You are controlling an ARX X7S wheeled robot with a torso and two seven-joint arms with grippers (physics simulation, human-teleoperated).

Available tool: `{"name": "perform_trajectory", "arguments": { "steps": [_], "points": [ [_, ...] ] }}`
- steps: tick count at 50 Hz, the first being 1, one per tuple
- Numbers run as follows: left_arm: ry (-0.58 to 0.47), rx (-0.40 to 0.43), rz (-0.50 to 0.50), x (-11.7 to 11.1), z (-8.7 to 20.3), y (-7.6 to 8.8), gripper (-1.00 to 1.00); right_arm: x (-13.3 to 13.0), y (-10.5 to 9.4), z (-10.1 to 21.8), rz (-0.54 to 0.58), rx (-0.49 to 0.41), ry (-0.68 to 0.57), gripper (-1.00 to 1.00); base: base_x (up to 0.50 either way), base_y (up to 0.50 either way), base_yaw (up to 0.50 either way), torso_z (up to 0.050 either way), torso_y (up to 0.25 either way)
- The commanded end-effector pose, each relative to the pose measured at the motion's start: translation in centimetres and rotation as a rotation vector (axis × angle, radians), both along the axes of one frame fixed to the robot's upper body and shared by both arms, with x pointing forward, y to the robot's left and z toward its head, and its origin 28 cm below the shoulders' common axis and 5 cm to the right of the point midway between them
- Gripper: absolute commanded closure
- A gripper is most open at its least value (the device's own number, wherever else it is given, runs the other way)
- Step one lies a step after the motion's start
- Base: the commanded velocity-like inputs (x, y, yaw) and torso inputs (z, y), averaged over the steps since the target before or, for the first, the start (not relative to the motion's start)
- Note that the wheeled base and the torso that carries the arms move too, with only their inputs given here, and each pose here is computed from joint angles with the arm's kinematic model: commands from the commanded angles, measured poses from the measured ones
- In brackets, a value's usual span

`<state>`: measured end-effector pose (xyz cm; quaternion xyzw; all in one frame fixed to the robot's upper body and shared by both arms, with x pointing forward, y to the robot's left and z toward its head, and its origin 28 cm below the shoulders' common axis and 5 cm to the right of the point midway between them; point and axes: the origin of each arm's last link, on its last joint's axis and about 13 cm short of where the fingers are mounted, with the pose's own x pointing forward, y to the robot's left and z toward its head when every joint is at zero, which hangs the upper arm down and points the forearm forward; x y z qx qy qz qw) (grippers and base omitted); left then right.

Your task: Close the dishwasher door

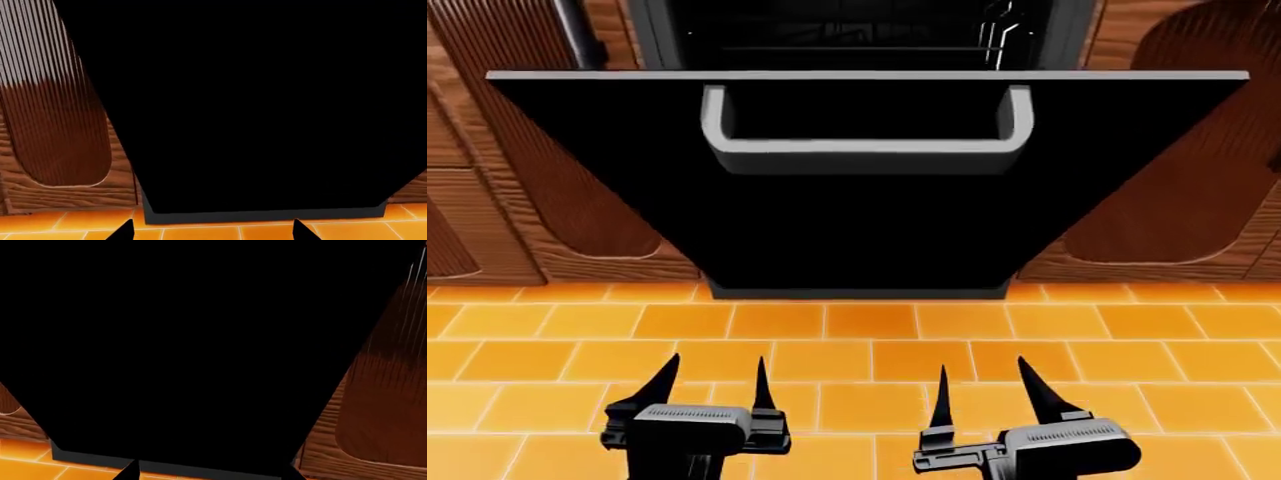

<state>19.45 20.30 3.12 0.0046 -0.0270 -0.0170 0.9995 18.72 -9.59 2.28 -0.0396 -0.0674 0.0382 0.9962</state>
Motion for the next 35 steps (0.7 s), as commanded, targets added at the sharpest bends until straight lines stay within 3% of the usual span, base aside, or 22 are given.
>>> {"name": "perform_trajectory", "arguments": {
  "steps": [1, 23, 35],
  "points": [
    [-0.002, 0.000, 0.000, -0.03, 0.05, 0.00, -1.00, -0.04, -0.01, 0.03, -0.002, 0.000, -0.002, -1.00, 0.42, 0.00, 0.00, 0.000, 0.000],
    [-0.005, -0.001, 0.002, -0.10, 0.11, 0.01, -1.00, 0.03, -0.02, 0.04, -0.008, 0.000, -0.001, -1.00, 0.34, 0.00, 0.00, 0.000, 0.000],
    [-0.007, -0.001, 0.002, 0.01, 0.15, 0.02, -1.00, 0.13, -0.04, 0.04, -0.020, 0.008, 0.007, -1.00, 0.04, 0.00, 0.00, 0.000, 0.000]
  ]
}}
